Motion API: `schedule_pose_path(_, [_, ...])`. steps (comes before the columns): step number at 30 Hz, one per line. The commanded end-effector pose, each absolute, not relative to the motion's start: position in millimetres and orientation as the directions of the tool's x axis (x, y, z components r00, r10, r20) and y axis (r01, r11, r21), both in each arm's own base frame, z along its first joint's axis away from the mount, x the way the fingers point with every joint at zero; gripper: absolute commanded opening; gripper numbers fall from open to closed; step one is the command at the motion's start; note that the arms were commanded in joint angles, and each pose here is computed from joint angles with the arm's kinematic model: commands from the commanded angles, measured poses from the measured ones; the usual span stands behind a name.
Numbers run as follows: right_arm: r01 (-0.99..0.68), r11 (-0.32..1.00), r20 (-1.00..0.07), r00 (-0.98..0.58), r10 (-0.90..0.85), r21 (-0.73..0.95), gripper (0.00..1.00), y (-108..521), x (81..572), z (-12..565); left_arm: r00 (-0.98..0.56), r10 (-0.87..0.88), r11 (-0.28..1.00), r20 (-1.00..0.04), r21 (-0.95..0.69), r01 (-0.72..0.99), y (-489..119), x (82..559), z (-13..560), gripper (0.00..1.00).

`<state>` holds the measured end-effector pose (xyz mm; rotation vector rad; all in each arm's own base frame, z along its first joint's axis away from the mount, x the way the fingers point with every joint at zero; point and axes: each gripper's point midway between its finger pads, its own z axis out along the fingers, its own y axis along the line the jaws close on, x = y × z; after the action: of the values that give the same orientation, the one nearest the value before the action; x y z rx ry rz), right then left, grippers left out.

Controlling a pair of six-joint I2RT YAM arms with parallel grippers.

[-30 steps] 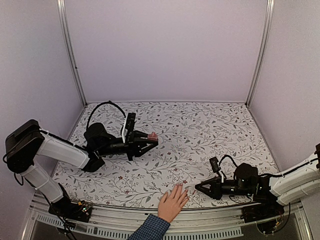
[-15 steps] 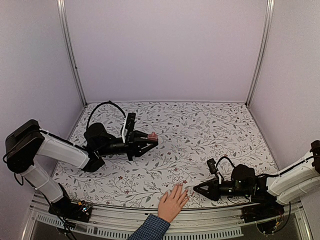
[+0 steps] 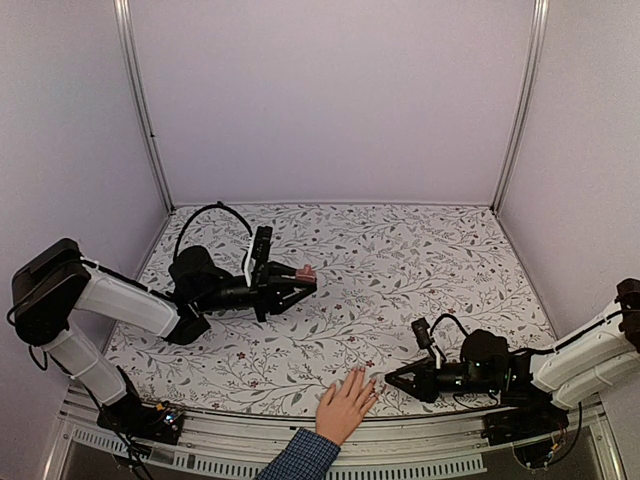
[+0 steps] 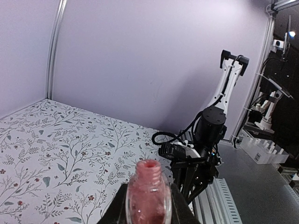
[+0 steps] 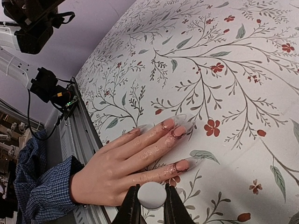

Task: Paint the nails
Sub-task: Paint the nail polish on the nail.

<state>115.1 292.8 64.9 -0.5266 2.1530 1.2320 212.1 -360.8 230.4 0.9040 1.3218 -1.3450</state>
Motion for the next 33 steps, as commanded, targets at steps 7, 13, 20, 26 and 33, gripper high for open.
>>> schedule_pose_path(7, [-0.597, 0.488, -0.678, -0.735, -0.014, 0.636, 0.00, 303, 121, 74, -0.214, -0.154, 0.114, -0.964, -0.233, 0.966, -359, 218, 228, 0.00])
schedule_pose_path(13, [-0.589, 0.503, -0.672, -0.740, -0.020, 0.633, 0.00, 303, 122, 70, -0.211, -0.156, 0.114, -0.965, -0.230, 0.966, -358, 217, 229, 0.00])
schedule_pose_path(20, [-0.586, 0.508, -0.668, -0.744, -0.029, 0.631, 0.00, 305, 122, 68, -0.214, -0.154, 0.114, -0.965, -0.233, 0.966, -359, 218, 228, 0.00])
schedule_pose_path(26, [-0.579, 0.517, -0.662, -0.749, -0.033, 0.630, 0.00, 304, 122, 65, -0.212, -0.152, 0.113, -0.965, -0.230, 0.966, -359, 218, 227, 0.00])
schedule_pose_path(33, [-0.565, 0.524, -0.655, -0.755, -0.017, 0.637, 0.00, 298, 122, 65, -0.214, -0.151, 0.113, -0.965, -0.232, 0.966, -359, 218, 226, 0.00])
